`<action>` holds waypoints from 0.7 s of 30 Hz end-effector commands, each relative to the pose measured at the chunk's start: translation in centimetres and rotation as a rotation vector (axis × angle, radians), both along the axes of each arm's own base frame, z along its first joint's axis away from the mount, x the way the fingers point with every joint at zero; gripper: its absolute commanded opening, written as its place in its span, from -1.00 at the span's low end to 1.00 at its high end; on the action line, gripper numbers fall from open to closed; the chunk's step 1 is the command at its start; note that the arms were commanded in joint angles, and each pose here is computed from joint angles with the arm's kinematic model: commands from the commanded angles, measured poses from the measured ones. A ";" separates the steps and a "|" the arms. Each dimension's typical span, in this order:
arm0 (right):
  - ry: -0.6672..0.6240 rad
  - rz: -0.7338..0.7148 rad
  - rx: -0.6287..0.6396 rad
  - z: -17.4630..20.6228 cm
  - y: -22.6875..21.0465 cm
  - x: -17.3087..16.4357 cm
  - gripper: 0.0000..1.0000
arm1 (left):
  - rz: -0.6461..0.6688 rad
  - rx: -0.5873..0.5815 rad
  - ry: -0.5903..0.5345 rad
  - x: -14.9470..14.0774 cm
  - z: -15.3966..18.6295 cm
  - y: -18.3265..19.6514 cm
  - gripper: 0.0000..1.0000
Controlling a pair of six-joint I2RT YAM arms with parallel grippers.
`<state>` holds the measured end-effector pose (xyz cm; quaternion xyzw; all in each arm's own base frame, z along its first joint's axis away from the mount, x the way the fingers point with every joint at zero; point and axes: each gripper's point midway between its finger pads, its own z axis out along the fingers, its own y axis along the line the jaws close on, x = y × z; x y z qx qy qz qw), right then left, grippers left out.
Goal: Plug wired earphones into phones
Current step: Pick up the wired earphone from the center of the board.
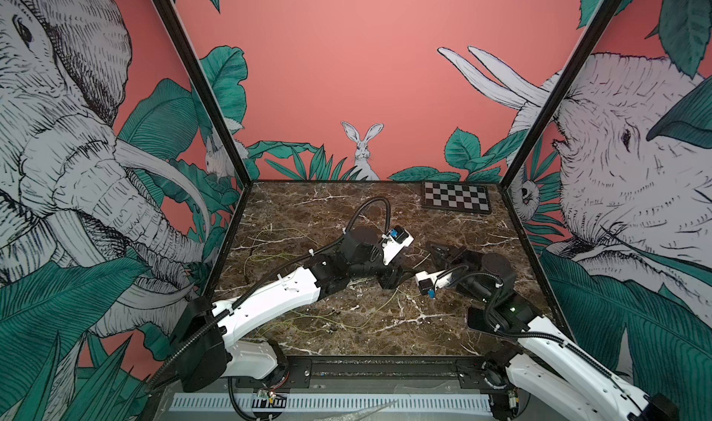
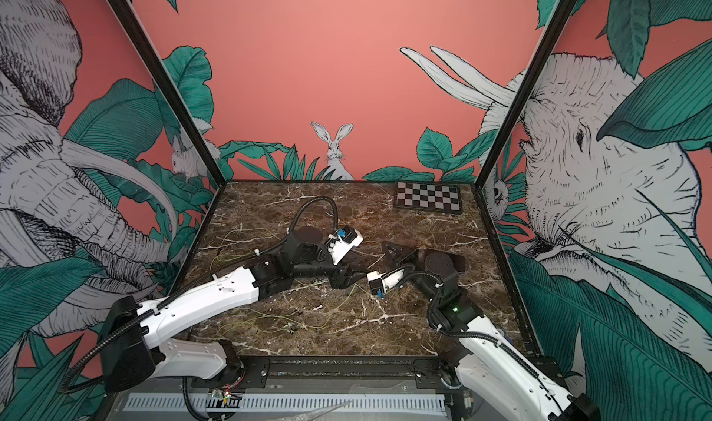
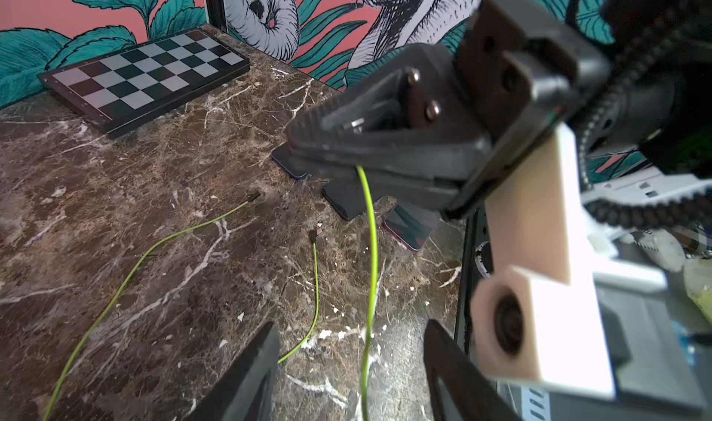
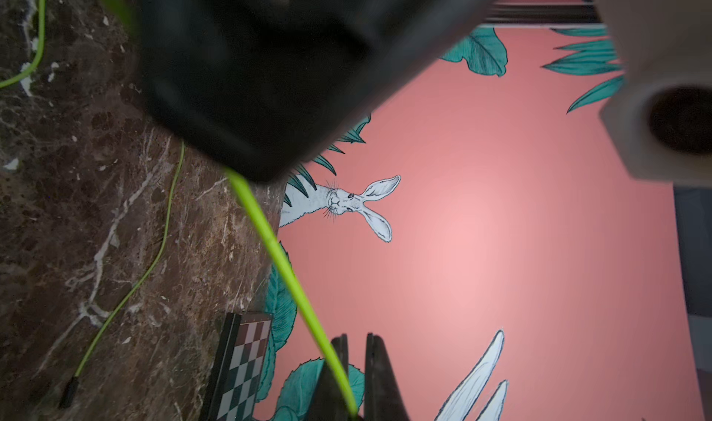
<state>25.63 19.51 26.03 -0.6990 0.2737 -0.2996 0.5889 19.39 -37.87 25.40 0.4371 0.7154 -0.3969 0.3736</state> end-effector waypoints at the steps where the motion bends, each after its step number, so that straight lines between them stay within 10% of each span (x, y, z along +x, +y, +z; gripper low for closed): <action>1: -0.159 0.056 -0.062 2.8 0.6 -0.6 -1.00 | -0.063 -0.027 0.003 -0.2 1.7 -0.6 0.20; 21: -0.189 0.083 -0.105 3.2 1.1 -0.6 -1.00 | -0.222 -0.048 0.127 -0.2 2.1 -3.5 -0.38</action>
